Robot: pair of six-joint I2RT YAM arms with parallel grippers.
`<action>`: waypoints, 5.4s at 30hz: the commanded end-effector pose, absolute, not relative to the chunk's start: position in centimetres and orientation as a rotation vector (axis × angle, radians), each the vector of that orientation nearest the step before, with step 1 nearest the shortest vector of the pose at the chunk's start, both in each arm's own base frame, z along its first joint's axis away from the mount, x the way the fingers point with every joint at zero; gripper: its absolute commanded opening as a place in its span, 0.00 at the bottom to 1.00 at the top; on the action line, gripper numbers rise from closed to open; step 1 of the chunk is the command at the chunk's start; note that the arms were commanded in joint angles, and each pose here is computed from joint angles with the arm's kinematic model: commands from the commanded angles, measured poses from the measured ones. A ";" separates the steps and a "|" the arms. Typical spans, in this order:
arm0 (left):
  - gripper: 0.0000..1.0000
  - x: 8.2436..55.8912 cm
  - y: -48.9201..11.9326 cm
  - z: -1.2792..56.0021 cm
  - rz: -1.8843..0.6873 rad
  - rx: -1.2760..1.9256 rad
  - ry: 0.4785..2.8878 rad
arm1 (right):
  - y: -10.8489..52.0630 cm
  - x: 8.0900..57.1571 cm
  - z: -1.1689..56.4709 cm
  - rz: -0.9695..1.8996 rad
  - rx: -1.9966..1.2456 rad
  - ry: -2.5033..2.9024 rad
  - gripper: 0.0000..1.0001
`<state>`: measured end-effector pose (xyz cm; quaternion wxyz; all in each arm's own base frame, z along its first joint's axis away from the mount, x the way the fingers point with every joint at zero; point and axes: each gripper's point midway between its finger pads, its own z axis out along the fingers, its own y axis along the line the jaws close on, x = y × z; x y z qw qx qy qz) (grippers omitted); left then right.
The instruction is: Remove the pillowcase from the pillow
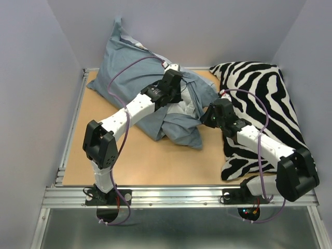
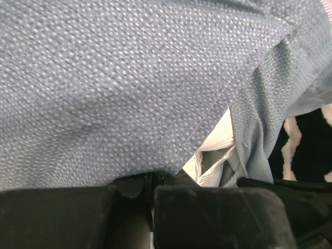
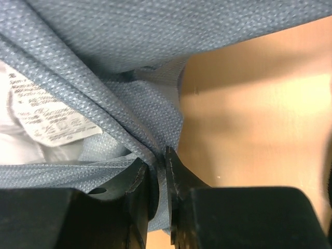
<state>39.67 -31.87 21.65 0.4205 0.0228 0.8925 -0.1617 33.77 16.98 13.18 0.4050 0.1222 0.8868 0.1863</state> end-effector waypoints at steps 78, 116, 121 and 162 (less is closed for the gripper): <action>0.00 28.0 -20.4 32.4 -0.627 -0.112 1.900 | 7.2 46.7 14.1 0.050 0.551 2.229 0.07; 0.00 33.5 -24.6 38.1 -0.785 -0.281 1.687 | 18.7 34.2 22.4 0.817 0.225 2.091 0.81; 0.00 34.9 -26.3 37.8 -0.784 -0.281 1.692 | 23.7 30.5 26.4 0.885 0.042 2.044 0.86; 0.00 41.2 -27.7 42.9 -0.700 -0.216 1.649 | 24.4 23.9 19.5 0.792 0.034 2.124 0.58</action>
